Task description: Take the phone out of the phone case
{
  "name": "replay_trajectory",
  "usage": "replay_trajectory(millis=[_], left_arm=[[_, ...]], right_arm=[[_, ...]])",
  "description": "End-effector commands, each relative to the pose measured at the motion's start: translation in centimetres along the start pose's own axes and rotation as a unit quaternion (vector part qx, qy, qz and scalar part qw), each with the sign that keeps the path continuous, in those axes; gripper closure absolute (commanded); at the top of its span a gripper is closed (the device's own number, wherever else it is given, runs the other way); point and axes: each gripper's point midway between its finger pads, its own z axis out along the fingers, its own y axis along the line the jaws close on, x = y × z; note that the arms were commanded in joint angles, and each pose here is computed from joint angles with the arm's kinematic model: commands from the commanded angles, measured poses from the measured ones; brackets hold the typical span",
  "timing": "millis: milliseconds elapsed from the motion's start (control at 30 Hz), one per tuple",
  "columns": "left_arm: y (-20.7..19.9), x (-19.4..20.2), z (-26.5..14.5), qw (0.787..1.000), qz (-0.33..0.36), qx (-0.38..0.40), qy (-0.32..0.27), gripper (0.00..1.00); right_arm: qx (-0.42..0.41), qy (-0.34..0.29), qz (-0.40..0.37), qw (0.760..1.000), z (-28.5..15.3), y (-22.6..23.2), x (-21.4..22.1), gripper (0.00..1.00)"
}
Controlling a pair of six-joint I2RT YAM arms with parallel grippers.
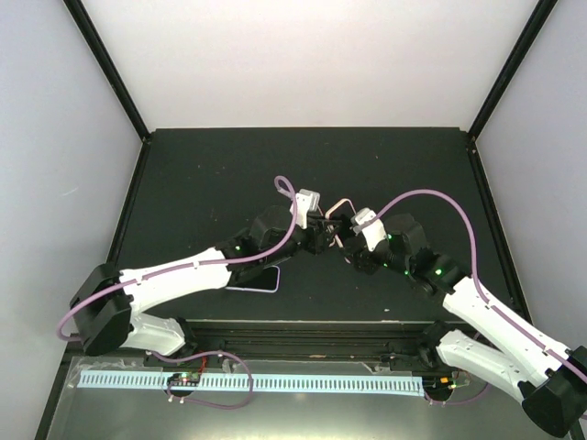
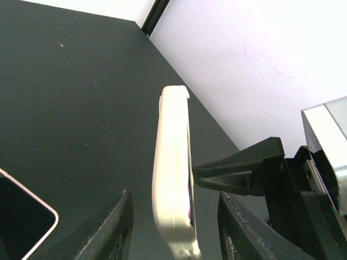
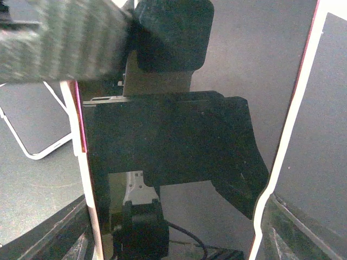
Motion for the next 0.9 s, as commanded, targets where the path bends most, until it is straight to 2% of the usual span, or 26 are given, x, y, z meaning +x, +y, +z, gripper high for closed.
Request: replay_trajectory(millis=[0,300,433,500,567,633,700,733,867], left_arm=[[-2.4,-2.0,1.2,0.999,-0.012,0.037,-0.019,0.58],[-3.2,-1.6,2.3,0.998,-0.022,0.057,-0.007,0.89],[-3.2,-1.5,2.3,0.998,-0.021,0.059,-0.006,0.98],[-3.3,-1.7,2.1,0.998,-0.016,0.059,-0.008,0.98],[-3.3,-2.0,1.8,0.998,-0.008,0.058,-0.010,0.98],[-3.4,-2.4,1.3,0.998,0.003,0.056,-0.012,0.98],[-3.4,-2.9,0.7,0.999,0.016,0.051,-0.013,0.98],[-3.4,-3.2,0.2,0.998,0.026,0.049,-0.012,0.98],[-3.2,-4.3,-2.0,0.996,0.069,0.051,0.001,0.98]], right_arm=[[0.021,-0.052,0.003,0.998,-0.5,-0.8,-2.5,0.87],[0.042,-0.056,0.001,0.998,-0.6,-1.5,-2.6,0.86],[0.046,-0.056,0.000,0.997,-0.6,-1.6,-2.6,0.83],[0.045,-0.055,-0.002,0.997,-0.5,-1.6,-2.5,0.73],[0.040,-0.054,-0.007,0.998,-0.5,-1.4,-2.5,0.54],[0.034,-0.052,-0.013,0.998,-0.4,-1.2,-2.5,0.24],[0.026,-0.049,-0.017,0.998,-0.4,-0.9,-2.4,0.03],[0.022,-0.048,-0.017,0.998,-0.4,-0.8,-2.4,0.01],[-0.002,-0.047,-0.025,0.999,-0.6,0.0,-2.5,0.00]])
